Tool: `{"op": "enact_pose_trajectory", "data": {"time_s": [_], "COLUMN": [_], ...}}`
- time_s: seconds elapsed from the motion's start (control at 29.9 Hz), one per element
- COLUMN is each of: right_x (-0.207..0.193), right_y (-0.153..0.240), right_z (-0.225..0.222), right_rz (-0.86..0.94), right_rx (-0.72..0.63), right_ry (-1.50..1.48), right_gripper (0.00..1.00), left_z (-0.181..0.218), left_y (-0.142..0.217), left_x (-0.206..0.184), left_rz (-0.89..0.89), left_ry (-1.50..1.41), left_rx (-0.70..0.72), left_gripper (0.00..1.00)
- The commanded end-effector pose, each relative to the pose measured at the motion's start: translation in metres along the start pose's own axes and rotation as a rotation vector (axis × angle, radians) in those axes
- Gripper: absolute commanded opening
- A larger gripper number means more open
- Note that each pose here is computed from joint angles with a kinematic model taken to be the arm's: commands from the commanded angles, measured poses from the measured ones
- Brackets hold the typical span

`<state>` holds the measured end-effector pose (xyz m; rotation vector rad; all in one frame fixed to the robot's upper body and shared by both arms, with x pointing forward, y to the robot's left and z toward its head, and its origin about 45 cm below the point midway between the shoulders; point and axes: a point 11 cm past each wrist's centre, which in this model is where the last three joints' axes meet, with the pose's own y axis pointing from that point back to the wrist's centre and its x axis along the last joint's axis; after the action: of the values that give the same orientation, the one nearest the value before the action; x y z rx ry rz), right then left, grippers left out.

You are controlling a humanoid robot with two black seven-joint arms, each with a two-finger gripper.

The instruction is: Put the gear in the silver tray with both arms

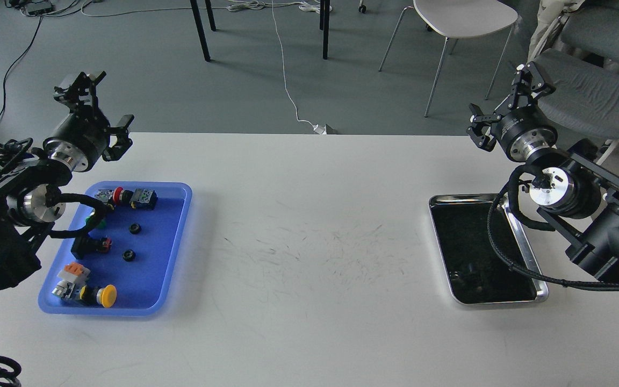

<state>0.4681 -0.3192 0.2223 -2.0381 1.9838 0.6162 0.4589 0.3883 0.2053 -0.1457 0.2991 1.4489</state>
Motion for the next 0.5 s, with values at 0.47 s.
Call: {"op": "enact_pose_trajectory", "data": {"time_s": [0.47], "right_x": [0.0012], "right_y": [0.0001], "right_z": [-0.0016], "right_rz": [0.008], "right_rx": [0.004], "right_ry": [-0.01], "right_gripper": [0.99], "left_z": [-0.0038], "left_y": [-0.0033], "left_x": [-0.0073], "left_rz": [0.004], "left_ry": [-0.016], "left_rx": [-0.011], "left_gripper": [0.99]}}
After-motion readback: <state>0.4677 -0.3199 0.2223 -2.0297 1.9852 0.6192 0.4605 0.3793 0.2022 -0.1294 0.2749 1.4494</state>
